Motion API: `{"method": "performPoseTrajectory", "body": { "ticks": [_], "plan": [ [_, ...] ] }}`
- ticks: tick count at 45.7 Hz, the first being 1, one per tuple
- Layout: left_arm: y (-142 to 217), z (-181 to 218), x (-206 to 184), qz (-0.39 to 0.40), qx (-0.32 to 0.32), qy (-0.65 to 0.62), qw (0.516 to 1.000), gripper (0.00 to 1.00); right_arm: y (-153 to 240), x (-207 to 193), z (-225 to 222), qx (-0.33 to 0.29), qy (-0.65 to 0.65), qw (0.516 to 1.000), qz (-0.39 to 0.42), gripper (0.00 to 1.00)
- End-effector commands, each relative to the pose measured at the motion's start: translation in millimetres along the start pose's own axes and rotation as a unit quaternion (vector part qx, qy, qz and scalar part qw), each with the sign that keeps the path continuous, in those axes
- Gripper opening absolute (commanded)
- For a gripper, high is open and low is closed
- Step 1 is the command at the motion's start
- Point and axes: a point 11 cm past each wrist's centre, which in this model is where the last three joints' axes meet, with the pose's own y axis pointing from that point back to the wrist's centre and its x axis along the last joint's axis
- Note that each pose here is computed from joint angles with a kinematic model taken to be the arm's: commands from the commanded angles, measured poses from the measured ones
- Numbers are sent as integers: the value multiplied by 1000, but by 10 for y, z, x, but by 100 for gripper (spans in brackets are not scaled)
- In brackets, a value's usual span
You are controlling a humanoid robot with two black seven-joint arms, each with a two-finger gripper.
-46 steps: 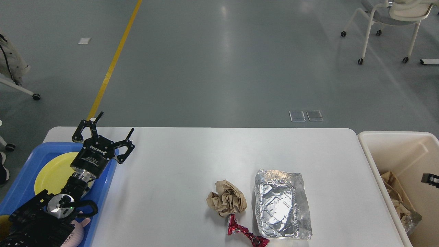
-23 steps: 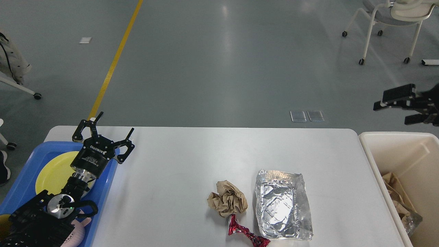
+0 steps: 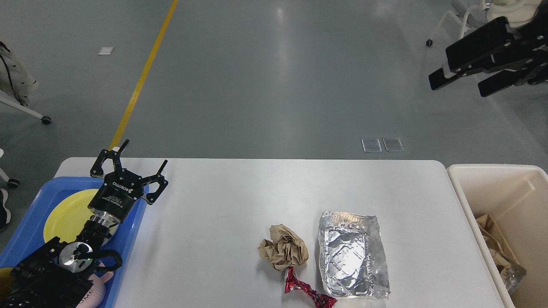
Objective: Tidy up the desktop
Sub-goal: 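Move the right gripper over to the flat foil packet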
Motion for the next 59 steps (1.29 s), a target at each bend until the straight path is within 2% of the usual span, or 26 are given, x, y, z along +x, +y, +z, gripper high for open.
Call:
{"method": "performPoseTrajectory", "body": {
  "ticks": [1, 3, 7, 13, 17, 21, 41, 59],
  "plan": [
    [2, -1, 1, 0, 0, 0, 1000, 99, -442, -196, 262, -3, -38, 997, -66, 100],
    [2, -1, 1, 0, 0, 0, 1000, 99, -678, -333, 412, -4, -60, 993, -98, 100],
    [-4, 2, -3, -1, 0, 0, 1000, 99, -1298, -554, 694, -16, -77, 992, -99, 100],
    [-4, 2, -3, -1, 0, 0, 1000, 99, -2196, -1119, 1000, -59, -71, 988, -122, 100],
    [-4, 2, -3, -1, 0, 0, 1000, 99, -2615, -1423, 1098, -87, -75, 986, -120, 100],
    [-4, -1, -3, -1, 1, 0, 1000, 99, -2902, -1556, 1146, -115, -88, 984, -101, 100],
    [-4, -1, -3, 0, 1, 0, 1000, 99, -3386, -1835, 1057, -110, -104, 984, -93, 100],
    [-4, -1, -3, 0, 1, 0, 1000, 99, -3639, -2047, 978, -89, -121, 985, -87, 98]
  ]
}}
